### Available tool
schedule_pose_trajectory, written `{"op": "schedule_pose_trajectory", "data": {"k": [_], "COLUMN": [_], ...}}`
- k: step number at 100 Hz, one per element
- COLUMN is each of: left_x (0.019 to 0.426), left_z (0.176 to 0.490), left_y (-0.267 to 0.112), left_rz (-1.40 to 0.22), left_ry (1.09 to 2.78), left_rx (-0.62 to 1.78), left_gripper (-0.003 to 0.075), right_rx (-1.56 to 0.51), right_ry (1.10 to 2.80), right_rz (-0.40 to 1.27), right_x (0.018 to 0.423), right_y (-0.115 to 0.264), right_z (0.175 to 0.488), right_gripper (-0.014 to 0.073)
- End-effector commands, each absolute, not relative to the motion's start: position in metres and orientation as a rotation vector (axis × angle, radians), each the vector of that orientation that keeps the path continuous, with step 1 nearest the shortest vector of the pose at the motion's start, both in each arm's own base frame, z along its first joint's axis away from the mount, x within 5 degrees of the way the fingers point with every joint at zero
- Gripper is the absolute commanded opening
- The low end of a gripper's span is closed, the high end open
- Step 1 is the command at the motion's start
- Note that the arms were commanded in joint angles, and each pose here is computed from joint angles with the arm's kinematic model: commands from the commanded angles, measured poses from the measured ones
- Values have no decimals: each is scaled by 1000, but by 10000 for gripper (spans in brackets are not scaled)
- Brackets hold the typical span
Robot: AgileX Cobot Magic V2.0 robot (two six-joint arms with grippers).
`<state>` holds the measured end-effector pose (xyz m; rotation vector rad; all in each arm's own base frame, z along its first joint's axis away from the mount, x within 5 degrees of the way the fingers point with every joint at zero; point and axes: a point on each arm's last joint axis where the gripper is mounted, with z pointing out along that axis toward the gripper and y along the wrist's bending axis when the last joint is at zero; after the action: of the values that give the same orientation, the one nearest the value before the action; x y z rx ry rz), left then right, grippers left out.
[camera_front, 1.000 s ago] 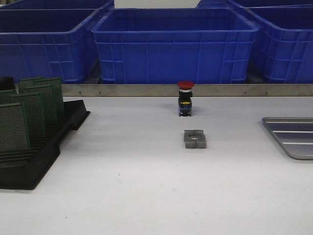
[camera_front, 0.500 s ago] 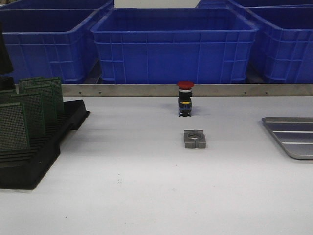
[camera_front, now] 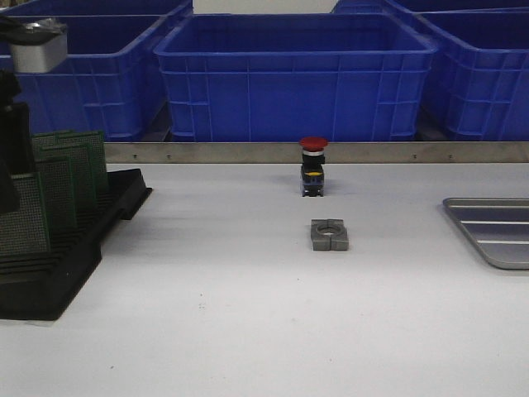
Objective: Place circuit board on tray
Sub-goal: 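Lower the left gripper onto the rack and grasp a green circuit board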
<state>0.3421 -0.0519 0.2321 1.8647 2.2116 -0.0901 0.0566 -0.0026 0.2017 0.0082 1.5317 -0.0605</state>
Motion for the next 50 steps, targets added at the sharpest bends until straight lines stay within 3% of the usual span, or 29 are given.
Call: {"op": "schedule_pose_trajectory", "data": {"k": [1,19,50], "left_x": [345,344,341], "left_z": [249,246,248], "left_y": [-54,-54,-54], "left_rz": [-61,-85,-125], "left_ry": [2168,2182,2198], "left_rx": [1816,1831,1857], "left_gripper": [365,347,-22], "right_rx": [-6,-6,-6], "right_ry": [1422,1422,1422], "right_rz": [-67,-67,-67], "right_x": [53,53,53], "right_y": [-2,-2,-2], "right_z": [214,214,214], "right_gripper": [-60,-60,-60]}}
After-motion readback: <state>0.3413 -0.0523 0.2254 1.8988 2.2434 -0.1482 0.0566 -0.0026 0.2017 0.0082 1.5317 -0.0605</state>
